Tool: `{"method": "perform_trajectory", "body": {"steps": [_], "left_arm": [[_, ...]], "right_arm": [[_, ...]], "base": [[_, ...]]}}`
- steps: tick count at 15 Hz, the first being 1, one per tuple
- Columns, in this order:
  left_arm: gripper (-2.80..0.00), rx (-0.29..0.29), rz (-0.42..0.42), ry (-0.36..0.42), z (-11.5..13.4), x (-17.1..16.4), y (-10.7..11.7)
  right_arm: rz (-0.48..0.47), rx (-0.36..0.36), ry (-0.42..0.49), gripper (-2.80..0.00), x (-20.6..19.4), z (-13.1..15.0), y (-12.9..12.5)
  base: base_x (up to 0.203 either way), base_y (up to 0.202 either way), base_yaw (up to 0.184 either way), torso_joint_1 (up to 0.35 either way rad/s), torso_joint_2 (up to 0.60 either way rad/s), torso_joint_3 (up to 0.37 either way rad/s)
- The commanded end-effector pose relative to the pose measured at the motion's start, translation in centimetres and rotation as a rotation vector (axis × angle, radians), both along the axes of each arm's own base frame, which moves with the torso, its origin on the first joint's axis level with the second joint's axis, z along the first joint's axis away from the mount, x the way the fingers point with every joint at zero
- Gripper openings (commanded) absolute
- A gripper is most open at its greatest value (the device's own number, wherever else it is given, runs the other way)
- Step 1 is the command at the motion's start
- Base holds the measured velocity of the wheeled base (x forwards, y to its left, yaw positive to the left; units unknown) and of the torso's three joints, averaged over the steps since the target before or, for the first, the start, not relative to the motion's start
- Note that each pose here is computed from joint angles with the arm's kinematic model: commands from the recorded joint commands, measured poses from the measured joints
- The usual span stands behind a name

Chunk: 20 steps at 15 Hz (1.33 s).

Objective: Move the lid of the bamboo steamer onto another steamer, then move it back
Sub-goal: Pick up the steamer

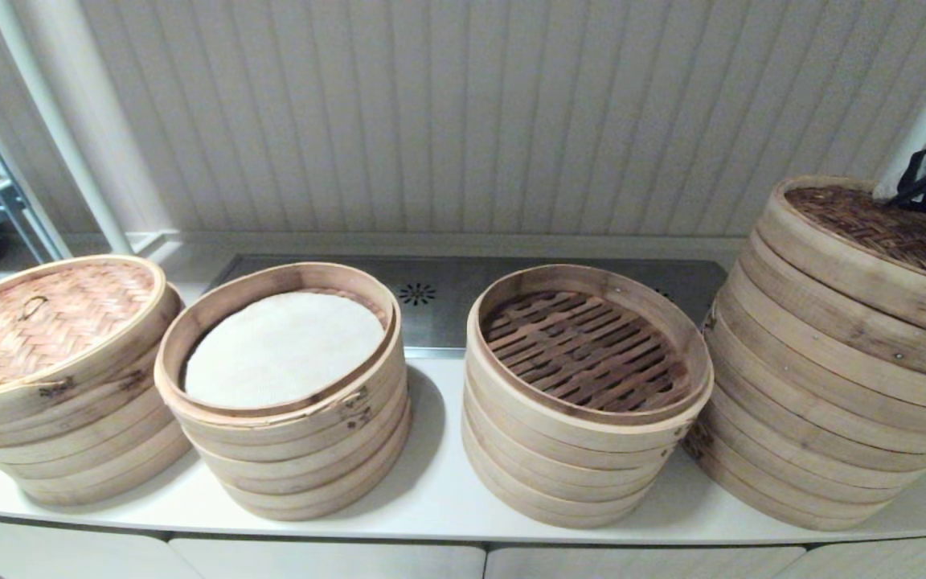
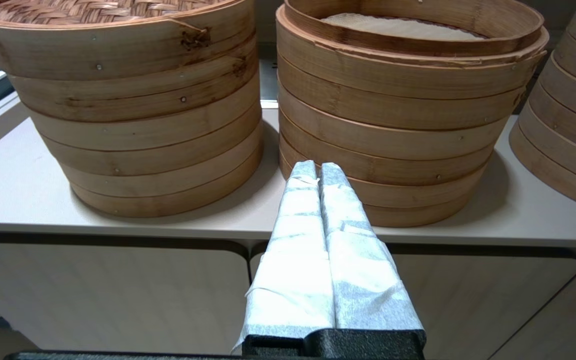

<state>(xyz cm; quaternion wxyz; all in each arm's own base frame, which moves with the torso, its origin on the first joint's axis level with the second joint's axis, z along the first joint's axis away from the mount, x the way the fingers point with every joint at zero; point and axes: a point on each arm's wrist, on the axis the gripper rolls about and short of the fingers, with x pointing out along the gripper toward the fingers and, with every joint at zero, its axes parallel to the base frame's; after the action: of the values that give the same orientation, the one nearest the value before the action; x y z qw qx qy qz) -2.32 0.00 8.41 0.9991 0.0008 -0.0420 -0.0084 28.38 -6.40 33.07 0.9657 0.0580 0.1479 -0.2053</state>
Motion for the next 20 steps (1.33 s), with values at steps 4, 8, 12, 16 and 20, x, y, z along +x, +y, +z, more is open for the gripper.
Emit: {"method": "perform_trajectory", "body": {"steps": [4, 8, 12, 16, 20], "left_arm": [[-2.80, 0.000, 0.000, 0.033, -0.9, 0.3, 0.0], [-2.80, 0.000, 0.000, 0.032, -0.9, 0.3, 0.0], [-2.80, 0.000, 0.000, 0.033, -0.9, 0.3, 0.0], [-2.80, 0.000, 0.000, 0.033, -0.9, 0.3, 0.0], [-2.80, 0.000, 0.000, 0.033, -0.9, 0.3, 0.0]], "right_arm": [[0.001, 0.002, -0.001, -2.80, -0.1, 0.0, 0.0], [0.000, 0.003, 0.000, -2.80, -0.4, 0.0, 0.1], [-0.002, -0.006, -0.034, -2.80, -0.8, 1.0, 0.2], [0.001, -0.014, -0.067, -2.80, -1.2, 2.1, 0.4], [0.006, -0.017, -0.081, -2.80, -1.3, 2.5, 0.5]], "base": [[0.000, 0.000, 0.000, 0.000, 0.00, 0.000], [0.000, 0.000, 0.000, 0.000, 0.00, 0.000], [0.000, 0.000, 0.000, 0.000, 0.00, 0.000], [0.000, 0.000, 0.000, 0.000, 0.00, 0.000], [0.000, 0.000, 0.000, 0.000, 0.00, 0.000]]}}
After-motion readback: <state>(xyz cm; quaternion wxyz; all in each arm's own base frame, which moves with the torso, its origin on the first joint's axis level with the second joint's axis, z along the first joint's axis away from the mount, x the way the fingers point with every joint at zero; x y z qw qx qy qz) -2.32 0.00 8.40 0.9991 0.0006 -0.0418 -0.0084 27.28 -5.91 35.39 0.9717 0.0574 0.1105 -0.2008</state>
